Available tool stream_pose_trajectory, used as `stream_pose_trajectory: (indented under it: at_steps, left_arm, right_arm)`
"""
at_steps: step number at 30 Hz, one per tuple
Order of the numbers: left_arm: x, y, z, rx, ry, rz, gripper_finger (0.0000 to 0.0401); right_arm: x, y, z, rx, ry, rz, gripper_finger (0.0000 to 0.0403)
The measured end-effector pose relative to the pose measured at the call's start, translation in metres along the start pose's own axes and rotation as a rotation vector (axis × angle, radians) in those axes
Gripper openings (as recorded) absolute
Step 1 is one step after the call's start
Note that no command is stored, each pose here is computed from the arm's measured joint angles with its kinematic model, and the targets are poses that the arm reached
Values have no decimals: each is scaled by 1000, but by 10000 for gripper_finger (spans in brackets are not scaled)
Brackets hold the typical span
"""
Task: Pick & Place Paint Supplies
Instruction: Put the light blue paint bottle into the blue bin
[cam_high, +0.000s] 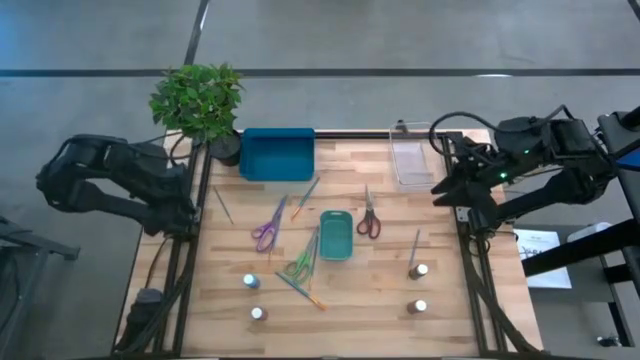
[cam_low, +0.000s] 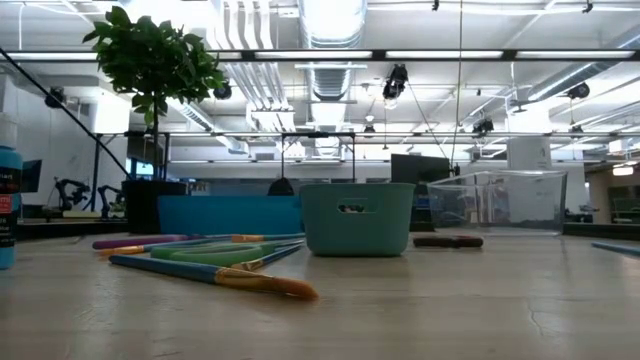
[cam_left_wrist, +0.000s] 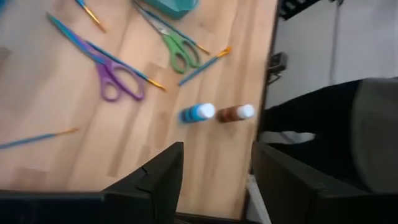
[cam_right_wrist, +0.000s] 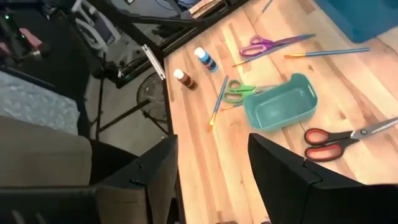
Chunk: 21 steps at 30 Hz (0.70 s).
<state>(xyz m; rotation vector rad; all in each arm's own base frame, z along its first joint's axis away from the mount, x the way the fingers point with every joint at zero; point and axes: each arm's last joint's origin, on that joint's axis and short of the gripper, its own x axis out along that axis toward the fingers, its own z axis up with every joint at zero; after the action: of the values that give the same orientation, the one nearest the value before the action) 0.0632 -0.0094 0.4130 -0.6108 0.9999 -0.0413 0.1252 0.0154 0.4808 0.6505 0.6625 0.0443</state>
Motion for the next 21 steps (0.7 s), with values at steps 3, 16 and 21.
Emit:
stream_pose_trajectory:
  at_steps: [3,16,21]
  left_arm:
    - [-4,1,-5,-24,-19,-19,200]
    - [24,-1,-8,-109,159,-321,200]
    - [60,-12,-3,-62,258,-491,200]
  right_arm:
    - [0,0,0,-3,-8,-9,192]
    - [-7,1,-2,41,-28,11,192]
    - [-8,4,-2,35,-34,43,192]
